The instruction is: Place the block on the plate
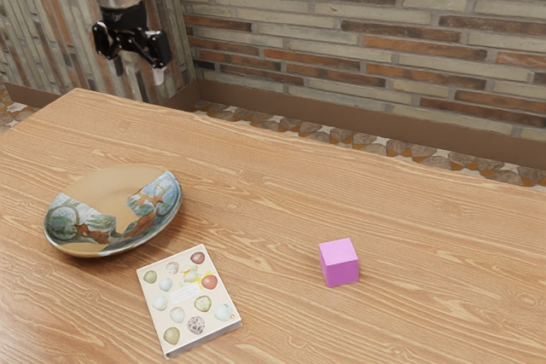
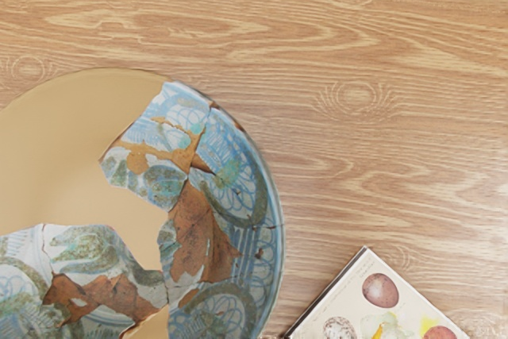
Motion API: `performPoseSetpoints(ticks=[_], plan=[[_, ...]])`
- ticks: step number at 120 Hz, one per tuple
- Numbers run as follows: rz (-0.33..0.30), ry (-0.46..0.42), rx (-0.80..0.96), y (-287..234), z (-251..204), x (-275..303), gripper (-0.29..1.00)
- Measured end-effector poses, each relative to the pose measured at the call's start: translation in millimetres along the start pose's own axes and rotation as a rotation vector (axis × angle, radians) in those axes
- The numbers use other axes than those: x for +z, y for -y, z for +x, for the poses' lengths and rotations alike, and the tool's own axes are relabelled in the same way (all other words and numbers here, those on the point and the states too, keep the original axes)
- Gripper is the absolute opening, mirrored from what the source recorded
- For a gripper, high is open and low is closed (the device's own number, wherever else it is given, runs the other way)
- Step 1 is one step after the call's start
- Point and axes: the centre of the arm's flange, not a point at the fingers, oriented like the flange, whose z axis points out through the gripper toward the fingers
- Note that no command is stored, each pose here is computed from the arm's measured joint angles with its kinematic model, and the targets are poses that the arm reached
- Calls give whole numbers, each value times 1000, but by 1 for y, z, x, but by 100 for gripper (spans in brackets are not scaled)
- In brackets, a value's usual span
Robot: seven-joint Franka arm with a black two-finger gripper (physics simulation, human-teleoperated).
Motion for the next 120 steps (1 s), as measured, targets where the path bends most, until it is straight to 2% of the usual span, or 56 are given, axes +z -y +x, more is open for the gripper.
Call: performPoseSetpoints(ticks=[15, 32, 51, 69, 85, 100, 120], plan=[[8, 20, 79, -42, -1, 5, 70], [64, 49, 306, -171, 14, 46, 70], [59, 100, 516, -276, 25, 131, 70], [44, 117, 640, -317, 25, 193, 70], [26, 118, 793, -352, 2, 235, 70], [-3, 76, 947, -396, -23, 247, 70], [-14, 35, 1041, -406, -22, 268, 70]])
